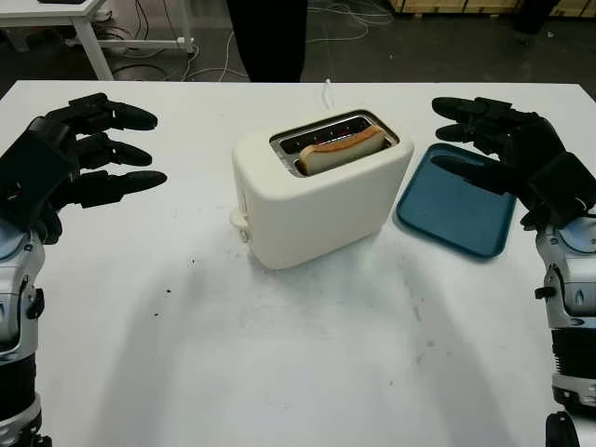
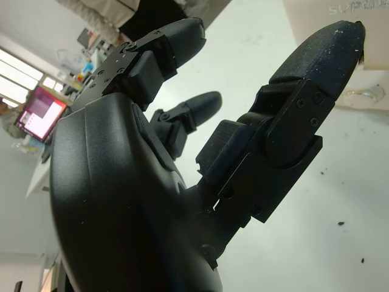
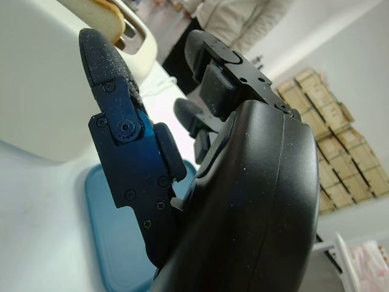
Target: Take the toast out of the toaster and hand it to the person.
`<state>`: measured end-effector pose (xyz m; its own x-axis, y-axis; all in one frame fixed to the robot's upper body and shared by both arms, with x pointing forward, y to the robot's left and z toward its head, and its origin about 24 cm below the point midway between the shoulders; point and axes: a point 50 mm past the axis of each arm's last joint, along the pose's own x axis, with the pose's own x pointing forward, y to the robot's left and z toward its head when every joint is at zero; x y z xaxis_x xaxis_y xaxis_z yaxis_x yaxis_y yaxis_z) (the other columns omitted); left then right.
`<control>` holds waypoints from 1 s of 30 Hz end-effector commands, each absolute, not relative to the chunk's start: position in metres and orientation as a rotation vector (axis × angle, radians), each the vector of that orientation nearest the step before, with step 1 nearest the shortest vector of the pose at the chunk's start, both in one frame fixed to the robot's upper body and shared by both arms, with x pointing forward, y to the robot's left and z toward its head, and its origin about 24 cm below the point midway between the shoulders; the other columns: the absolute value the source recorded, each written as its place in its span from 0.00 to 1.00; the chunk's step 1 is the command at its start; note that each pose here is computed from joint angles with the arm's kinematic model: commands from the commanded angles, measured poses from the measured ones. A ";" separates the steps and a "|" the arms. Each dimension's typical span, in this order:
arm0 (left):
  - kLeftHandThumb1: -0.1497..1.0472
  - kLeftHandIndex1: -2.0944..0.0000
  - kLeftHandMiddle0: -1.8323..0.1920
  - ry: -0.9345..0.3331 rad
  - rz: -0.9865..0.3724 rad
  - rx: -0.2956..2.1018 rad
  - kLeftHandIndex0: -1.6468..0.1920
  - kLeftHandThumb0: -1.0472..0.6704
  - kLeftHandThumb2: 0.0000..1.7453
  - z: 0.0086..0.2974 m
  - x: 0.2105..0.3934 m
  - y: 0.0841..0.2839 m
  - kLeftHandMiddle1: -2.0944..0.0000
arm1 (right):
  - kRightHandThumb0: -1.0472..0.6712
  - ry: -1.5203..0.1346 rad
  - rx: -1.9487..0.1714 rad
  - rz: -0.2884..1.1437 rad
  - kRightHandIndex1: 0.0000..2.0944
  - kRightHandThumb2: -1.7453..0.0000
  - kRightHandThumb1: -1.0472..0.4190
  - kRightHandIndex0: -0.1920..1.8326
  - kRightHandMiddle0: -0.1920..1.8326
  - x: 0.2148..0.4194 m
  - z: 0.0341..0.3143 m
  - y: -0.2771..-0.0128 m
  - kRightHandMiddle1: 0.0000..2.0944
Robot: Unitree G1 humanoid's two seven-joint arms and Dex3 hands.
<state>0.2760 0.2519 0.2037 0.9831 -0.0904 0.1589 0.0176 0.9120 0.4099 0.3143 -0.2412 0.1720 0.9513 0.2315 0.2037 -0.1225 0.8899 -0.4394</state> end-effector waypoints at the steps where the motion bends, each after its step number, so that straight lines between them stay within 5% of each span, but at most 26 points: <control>1: 0.60 0.60 0.65 -0.174 -0.051 0.417 0.63 0.05 0.00 0.204 0.276 0.251 0.52 | 0.23 -0.279 -0.440 0.190 0.42 1.00 0.17 0.23 0.43 0.315 0.176 -0.240 0.00; 30: 0.61 0.60 0.64 -0.179 -0.048 0.413 0.62 0.04 0.00 0.203 0.276 0.251 0.52 | 0.22 -0.278 -0.438 0.194 0.41 1.00 0.17 0.23 0.42 0.314 0.176 -0.240 0.00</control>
<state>0.2761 0.2518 0.2036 0.9833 -0.0890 0.1585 0.0164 0.9119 0.4101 0.3143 -0.2411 0.1721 0.9509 0.2325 0.2040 -0.1236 0.8902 -0.4384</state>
